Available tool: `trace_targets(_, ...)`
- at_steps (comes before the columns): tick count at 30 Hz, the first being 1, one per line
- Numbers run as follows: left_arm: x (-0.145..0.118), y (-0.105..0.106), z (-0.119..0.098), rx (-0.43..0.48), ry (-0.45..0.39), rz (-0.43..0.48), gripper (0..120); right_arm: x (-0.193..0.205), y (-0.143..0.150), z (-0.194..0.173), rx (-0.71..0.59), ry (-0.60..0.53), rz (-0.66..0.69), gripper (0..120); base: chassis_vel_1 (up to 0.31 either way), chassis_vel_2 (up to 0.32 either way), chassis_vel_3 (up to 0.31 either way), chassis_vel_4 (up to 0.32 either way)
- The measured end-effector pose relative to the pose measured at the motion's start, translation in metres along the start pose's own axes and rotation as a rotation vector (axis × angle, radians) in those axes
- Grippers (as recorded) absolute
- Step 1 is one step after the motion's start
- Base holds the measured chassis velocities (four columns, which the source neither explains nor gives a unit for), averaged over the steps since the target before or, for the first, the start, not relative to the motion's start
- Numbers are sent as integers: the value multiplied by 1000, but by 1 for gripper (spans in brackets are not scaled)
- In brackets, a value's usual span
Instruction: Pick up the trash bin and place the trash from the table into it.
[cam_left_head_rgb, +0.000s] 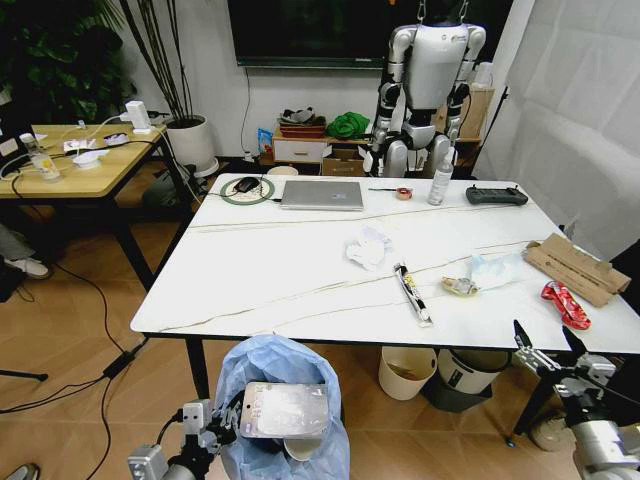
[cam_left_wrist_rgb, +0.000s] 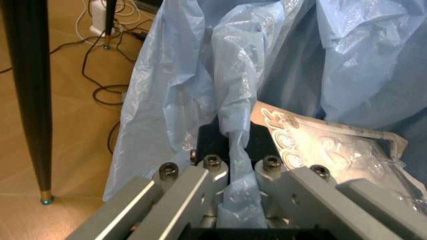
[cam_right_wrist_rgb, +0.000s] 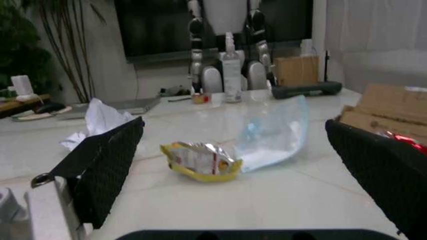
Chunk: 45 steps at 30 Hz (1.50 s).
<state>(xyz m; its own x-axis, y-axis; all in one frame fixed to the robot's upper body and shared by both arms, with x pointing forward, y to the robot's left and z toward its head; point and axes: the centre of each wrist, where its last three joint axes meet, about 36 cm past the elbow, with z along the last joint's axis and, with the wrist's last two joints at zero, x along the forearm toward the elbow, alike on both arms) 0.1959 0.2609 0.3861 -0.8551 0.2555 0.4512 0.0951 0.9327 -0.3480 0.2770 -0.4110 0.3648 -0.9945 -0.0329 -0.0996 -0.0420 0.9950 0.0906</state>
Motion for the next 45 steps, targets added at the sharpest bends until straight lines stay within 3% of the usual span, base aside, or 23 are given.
trace_targets(11,15,-4,2,-30,30,-2,0,-89,22,-39,2,28,-232,100,8,9,-2,-1)
trace_targets(20,18,3,-4,-62,64,14,0,-112,29,-57,35,130,-197,100,0,0,0,0)
trace_targets(31,25,4,-18,-69,15,-17,0,-119,59,-29,8,262,-245,100,0,0,0,0)
trace_targets(45,28,9,-15,-66,13,-50,0,-118,66,3,-10,394,-248,98,0,0,0,0)
